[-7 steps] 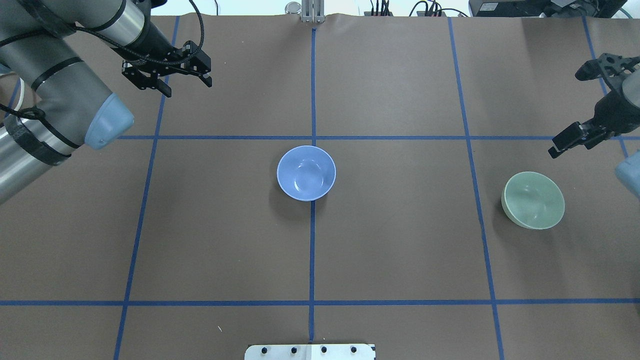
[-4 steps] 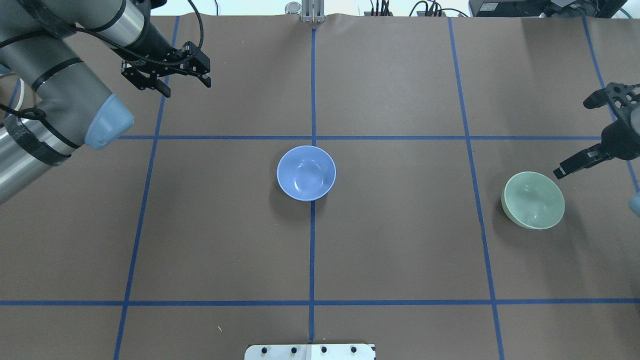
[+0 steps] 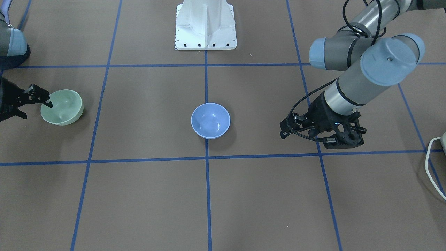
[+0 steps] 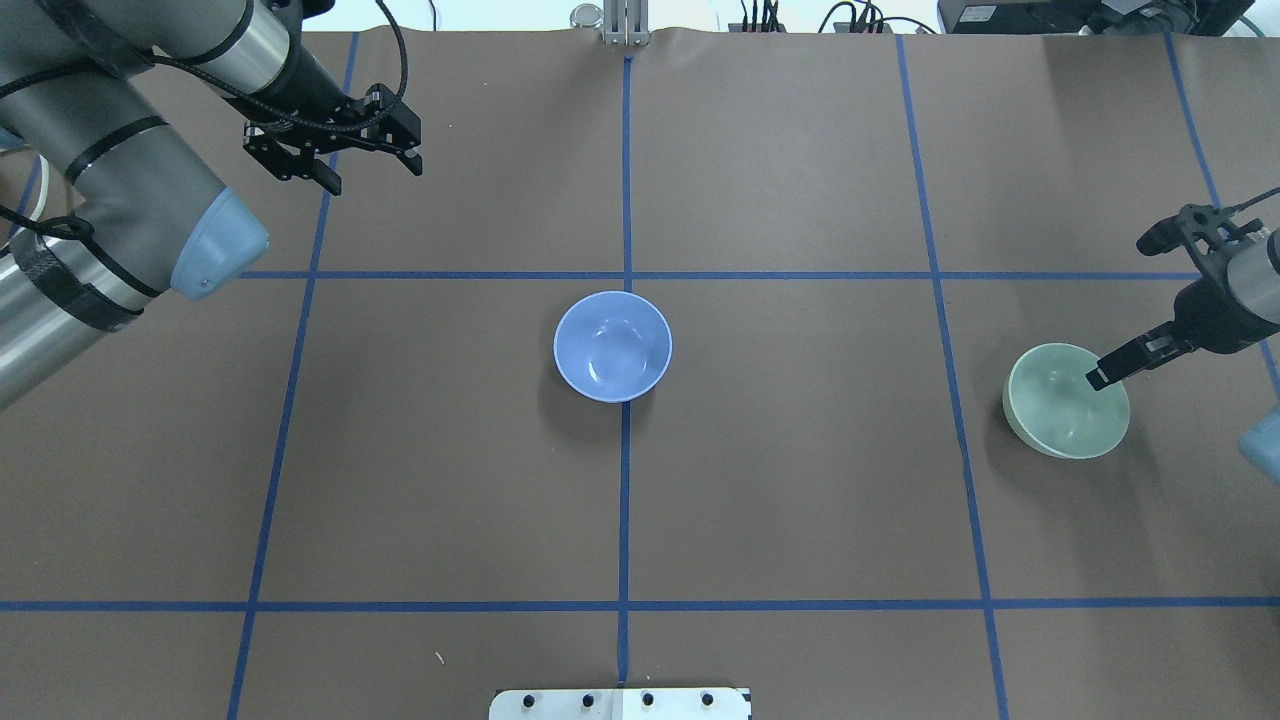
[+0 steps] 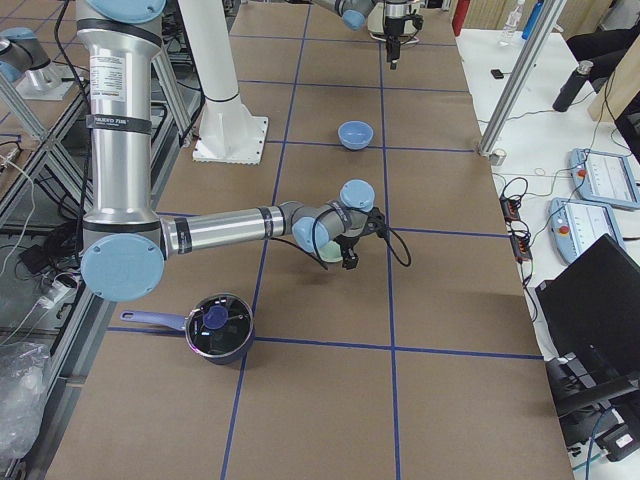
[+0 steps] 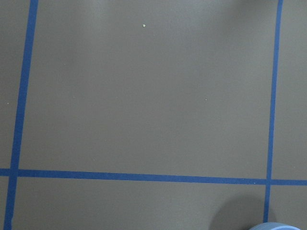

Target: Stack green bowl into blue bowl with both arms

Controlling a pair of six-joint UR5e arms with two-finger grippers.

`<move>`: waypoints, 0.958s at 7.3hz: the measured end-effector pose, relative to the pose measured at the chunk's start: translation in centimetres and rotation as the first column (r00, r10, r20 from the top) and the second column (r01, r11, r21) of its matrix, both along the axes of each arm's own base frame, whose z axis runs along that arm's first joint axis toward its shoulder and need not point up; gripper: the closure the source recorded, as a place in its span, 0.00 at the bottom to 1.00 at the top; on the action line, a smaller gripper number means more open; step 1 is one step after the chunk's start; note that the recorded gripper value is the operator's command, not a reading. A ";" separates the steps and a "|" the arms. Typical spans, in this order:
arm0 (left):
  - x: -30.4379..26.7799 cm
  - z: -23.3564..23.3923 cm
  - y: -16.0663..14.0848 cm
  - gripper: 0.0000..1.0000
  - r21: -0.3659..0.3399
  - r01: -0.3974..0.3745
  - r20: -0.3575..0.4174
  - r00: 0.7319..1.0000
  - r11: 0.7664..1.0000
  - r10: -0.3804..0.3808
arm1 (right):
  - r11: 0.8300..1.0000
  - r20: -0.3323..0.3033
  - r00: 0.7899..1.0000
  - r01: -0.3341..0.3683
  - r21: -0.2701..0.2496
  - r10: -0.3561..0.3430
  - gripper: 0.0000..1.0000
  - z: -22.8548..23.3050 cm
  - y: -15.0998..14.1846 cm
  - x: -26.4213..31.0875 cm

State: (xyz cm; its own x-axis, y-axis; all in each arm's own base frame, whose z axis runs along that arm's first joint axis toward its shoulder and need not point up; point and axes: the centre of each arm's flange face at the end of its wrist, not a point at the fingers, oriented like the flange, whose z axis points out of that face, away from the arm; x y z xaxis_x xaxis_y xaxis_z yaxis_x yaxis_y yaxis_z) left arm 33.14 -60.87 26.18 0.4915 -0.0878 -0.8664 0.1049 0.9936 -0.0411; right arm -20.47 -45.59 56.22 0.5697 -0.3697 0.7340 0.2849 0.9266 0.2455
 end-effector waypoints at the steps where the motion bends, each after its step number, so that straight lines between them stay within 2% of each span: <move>1: 0.0 0.0 0.0 0.03 0.000 0.000 0.000 1.000 1.000 0.000 | 1.000 -0.018 1.000 0.009 0.014 -0.008 0.26 0.1 0.3 -0.8; 3: 0.0 0.1 0.0 0.03 -0.001 0.000 0.001 1.000 1.000 0.000 | 0.999 -0.038 0.999 0.019 0.027 -0.018 0.27 0.2 0.6 -1.7; 4: 0.0 0.1 0.0 0.03 -0.002 0.000 0.001 1.000 1.000 0.000 | 0.999 -0.041 0.999 0.020 0.028 -0.019 0.33 0.3 0.6 -1.8; 5: 0.0 0.1 0.0 0.03 -0.002 0.000 0.002 1.000 1.000 0.000 | 0.999 -0.045 0.999 0.021 0.029 -0.020 0.51 0.4 0.6 -1.9; 7: 0.0 0.2 0.0 0.03 -0.003 0.000 0.002 1.000 1.000 0.000 | 0.999 -0.051 0.998 0.026 0.029 -0.024 0.70 0.6 0.8 -2.2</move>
State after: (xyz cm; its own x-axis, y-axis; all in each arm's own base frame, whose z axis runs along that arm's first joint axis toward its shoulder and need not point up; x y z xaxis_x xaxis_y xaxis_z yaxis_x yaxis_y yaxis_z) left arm 33.13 -60.87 26.41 0.4936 -0.0906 -0.8650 0.1053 0.9935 -0.0440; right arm -22.64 -44.83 56.82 0.5962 -0.4050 0.6932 0.3204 0.9117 0.2571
